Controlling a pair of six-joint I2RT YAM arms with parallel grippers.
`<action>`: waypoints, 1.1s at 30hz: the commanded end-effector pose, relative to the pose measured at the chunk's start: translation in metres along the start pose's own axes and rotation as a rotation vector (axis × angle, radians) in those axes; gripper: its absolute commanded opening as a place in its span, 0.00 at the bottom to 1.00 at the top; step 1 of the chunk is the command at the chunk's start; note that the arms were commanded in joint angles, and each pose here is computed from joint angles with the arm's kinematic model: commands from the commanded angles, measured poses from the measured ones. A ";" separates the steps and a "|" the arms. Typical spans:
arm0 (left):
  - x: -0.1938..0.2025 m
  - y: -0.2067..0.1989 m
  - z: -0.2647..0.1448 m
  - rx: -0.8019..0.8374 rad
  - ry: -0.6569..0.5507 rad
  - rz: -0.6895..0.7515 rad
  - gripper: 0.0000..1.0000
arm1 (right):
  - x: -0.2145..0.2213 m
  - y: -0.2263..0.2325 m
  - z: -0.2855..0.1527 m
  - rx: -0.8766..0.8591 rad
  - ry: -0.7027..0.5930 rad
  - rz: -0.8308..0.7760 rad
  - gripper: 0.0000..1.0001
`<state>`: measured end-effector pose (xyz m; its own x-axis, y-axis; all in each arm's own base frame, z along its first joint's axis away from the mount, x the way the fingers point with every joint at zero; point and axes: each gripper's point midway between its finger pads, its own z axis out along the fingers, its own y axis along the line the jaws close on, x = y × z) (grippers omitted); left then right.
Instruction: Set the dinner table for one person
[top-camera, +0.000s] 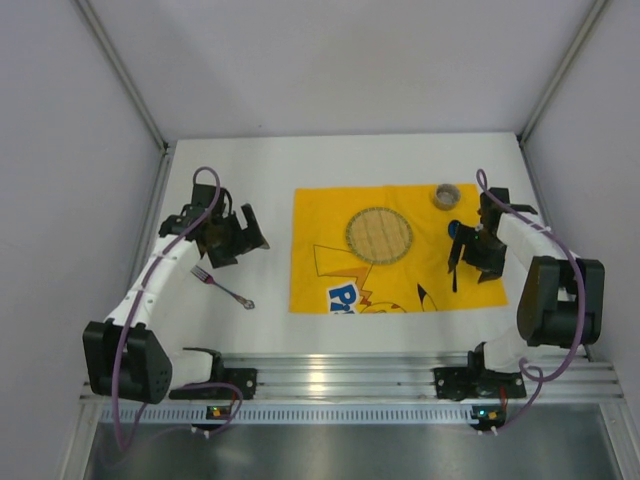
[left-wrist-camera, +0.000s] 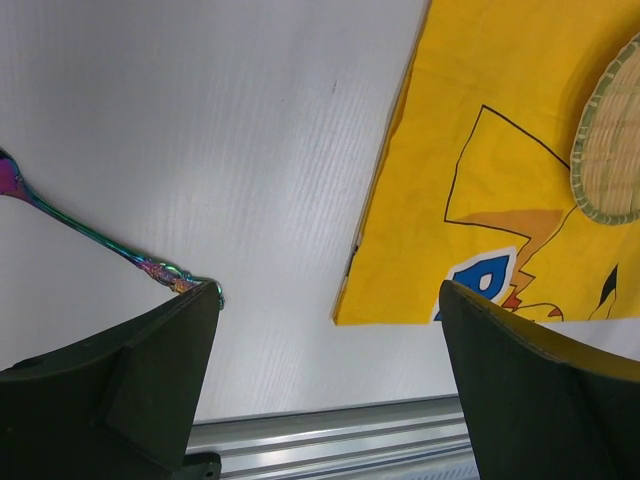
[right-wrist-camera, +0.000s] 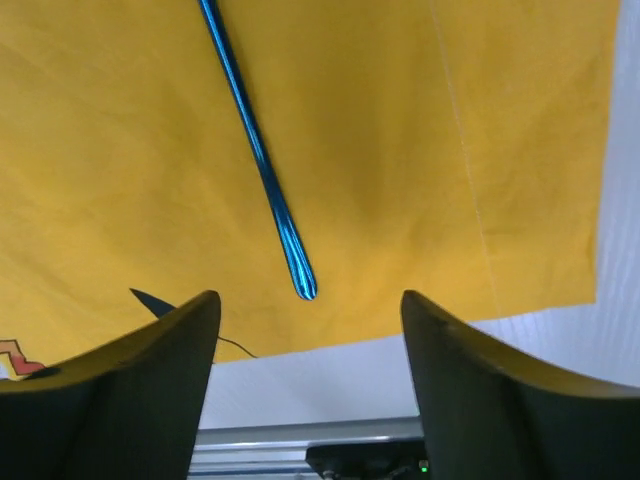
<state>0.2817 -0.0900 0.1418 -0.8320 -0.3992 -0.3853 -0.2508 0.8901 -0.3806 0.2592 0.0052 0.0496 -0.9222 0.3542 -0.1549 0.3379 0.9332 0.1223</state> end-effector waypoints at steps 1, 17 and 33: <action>0.000 0.004 -0.007 -0.009 -0.024 -0.012 0.96 | -0.004 -0.019 -0.015 0.142 -0.041 -0.041 0.78; 0.045 0.081 0.015 -0.303 0.041 -0.347 0.90 | -0.012 0.024 -0.078 0.022 -0.156 -0.099 0.82; 0.041 0.130 0.062 -0.415 0.017 -0.379 0.84 | 0.018 0.040 -0.075 -0.096 -0.129 -0.128 0.82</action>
<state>0.2346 -0.0174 0.0309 -0.6614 -0.7192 -0.2127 -0.7046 0.6930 -0.1523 0.2418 0.0345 0.1165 -0.9288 0.2530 -0.2709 0.2228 0.9651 0.1376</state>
